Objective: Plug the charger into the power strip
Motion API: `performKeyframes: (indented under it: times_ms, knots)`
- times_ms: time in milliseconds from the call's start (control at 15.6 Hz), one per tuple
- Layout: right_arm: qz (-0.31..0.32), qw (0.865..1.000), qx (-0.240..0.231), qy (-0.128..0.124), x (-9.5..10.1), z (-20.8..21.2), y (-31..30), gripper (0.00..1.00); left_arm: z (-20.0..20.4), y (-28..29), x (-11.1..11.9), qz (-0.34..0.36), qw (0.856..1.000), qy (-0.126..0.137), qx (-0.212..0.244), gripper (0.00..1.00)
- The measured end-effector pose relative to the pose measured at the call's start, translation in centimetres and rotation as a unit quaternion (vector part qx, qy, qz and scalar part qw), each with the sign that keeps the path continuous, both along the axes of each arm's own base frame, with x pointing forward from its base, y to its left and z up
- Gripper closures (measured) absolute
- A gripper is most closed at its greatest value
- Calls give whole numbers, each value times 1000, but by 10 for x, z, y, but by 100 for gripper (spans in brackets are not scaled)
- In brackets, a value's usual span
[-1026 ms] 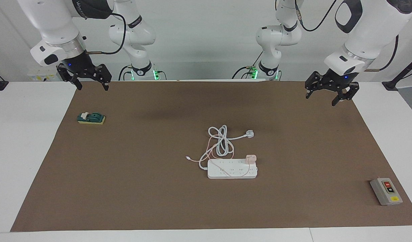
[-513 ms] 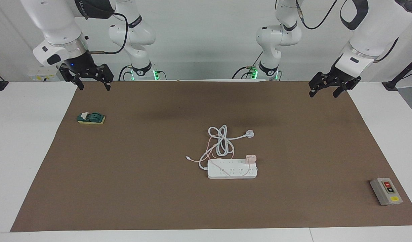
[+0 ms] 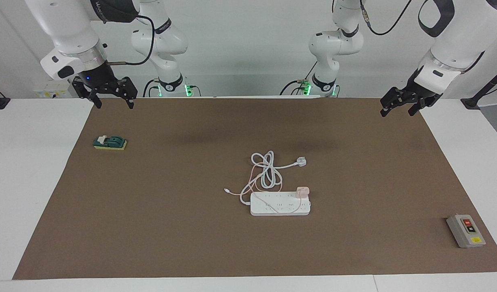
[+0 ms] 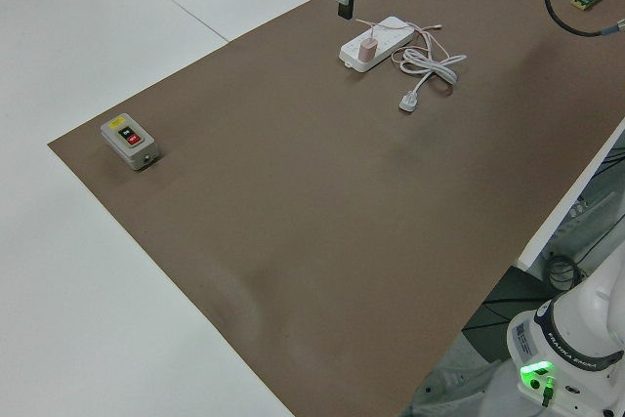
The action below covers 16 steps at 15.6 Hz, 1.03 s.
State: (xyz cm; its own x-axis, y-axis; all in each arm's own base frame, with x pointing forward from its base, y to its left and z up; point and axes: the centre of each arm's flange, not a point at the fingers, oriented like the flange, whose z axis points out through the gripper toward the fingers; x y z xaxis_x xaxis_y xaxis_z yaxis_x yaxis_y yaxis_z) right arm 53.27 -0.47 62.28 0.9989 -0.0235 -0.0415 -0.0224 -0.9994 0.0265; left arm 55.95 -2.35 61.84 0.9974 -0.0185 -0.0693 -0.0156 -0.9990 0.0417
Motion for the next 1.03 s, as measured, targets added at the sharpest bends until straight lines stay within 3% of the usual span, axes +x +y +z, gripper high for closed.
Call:
performKeyframes:
  times_ms: [1026]
  knots:
    - [0, 1000, 0, 0, 0, 0, 1, 0, -3, -2, -7, -3, 1000, 4, 9, 0]
